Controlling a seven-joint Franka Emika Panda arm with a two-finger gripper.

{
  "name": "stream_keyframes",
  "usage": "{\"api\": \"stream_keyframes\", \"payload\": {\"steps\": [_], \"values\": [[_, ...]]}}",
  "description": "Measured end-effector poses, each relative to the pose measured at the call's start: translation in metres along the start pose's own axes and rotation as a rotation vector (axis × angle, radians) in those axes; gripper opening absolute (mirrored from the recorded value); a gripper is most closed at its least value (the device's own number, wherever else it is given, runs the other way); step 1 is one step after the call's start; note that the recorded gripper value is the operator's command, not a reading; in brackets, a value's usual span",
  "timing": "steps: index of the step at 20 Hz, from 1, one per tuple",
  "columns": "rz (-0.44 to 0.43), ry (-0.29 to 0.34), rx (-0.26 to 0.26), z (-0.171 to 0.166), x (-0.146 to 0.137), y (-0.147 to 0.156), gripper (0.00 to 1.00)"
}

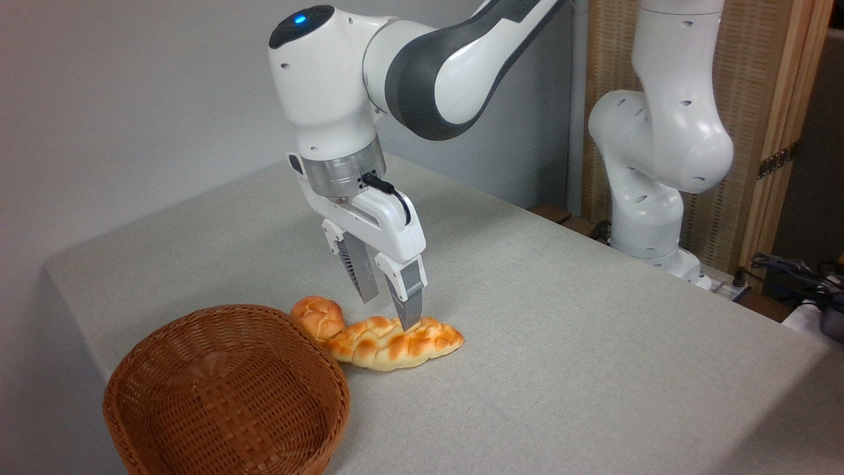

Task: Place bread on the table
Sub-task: 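Lower the braided bread onto the table beside the basket and release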

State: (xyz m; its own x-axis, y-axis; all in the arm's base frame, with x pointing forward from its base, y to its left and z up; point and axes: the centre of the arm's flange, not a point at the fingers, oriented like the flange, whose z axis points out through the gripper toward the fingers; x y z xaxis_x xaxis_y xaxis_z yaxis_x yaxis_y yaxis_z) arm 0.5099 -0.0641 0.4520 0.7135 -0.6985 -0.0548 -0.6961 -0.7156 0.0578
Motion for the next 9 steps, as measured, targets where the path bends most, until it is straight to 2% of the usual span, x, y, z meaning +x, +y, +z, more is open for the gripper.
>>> {"api": "stream_keyframes", "payload": {"steps": [2,6,9], "values": [[0.003,0.025,0.018,-0.014,0.003,-0.001,1.00],[0.026,0.121,0.089,-0.073,0.019,0.004,1.00],[0.023,0.164,0.120,-0.100,0.020,0.000,1.00]]}}
